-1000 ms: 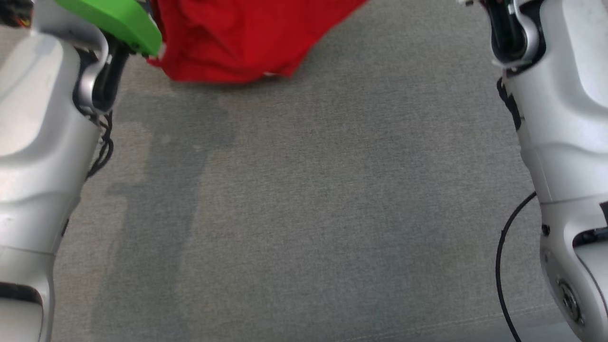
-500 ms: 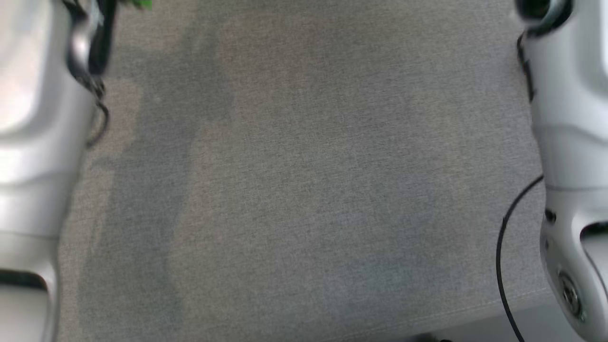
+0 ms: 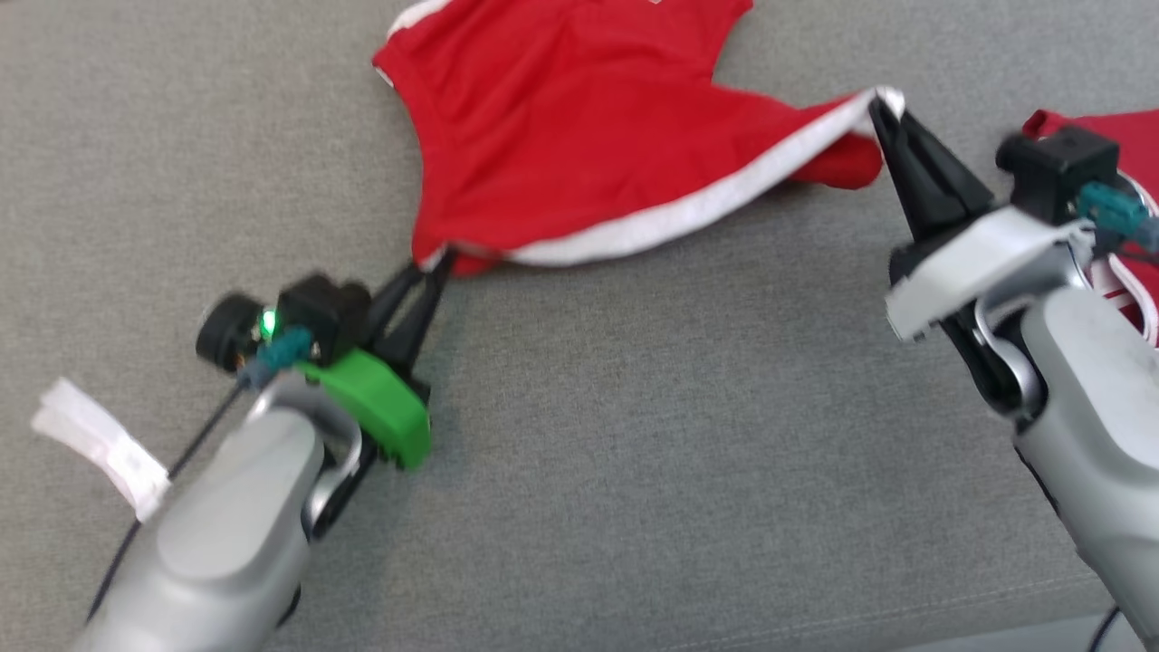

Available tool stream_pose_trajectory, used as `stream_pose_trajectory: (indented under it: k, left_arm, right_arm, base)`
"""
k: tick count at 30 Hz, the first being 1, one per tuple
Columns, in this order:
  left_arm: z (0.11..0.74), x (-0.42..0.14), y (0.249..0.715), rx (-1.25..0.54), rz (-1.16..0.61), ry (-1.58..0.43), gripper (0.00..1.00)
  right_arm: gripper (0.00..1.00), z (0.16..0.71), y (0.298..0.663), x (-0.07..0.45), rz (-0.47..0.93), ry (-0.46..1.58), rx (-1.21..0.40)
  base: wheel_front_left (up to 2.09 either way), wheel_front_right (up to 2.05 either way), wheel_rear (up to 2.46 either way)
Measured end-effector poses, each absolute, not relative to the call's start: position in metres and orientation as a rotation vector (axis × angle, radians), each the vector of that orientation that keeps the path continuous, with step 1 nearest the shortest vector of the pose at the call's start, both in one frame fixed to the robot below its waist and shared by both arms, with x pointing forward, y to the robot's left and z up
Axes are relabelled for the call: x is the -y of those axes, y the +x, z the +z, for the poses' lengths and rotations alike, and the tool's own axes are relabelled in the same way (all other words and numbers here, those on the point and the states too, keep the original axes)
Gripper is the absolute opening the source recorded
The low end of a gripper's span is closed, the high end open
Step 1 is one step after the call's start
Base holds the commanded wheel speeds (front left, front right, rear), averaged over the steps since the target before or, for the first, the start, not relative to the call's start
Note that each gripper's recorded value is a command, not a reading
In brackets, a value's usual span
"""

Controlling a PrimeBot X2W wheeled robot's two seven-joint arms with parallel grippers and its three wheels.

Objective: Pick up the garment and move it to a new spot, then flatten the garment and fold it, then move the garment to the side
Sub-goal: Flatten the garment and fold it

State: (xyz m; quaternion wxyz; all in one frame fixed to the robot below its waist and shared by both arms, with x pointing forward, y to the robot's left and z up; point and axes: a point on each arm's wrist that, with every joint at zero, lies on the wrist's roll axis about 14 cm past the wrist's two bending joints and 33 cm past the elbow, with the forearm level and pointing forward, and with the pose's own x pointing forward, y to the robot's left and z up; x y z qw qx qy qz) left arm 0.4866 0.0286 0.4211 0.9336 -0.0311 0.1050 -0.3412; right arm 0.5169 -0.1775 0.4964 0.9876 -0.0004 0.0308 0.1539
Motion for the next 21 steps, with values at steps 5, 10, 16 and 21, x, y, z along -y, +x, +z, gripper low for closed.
stream_pose_trajectory:
  k: [5, 10, 16, 21]
  left_arm:
    - [0.405, -0.038, 0.44, -0.322, -0.72, -0.034, 0.0]
    - [0.393, -0.046, 0.389, -0.445, -0.728, -0.01, 0.0]
    - [0.386, -0.056, 0.337, -0.554, -0.746, 0.032, 0.0]
    - [0.39, -0.063, 0.308, -0.589, -0.749, 0.04, 0.0]
  right_arm:
    - [0.0, 0.495, 0.478, 0.191, 0.318, -0.016, -0.165]
    - [0.0, 0.478, 0.428, 0.202, 0.295, 0.007, -0.34]
    - [0.0, 0.459, 0.37, 0.201, 0.298, 0.036, -0.542]
    - [0.0, 0.455, 0.329, 0.19, 0.319, 0.089, -0.664]
  base:
    - [0.0, 0.0, 0.0]
    - [0.0, 0.0, 0.0]
    - [0.0, 0.0, 0.0]
    - [0.0, 0.0, 0.0]
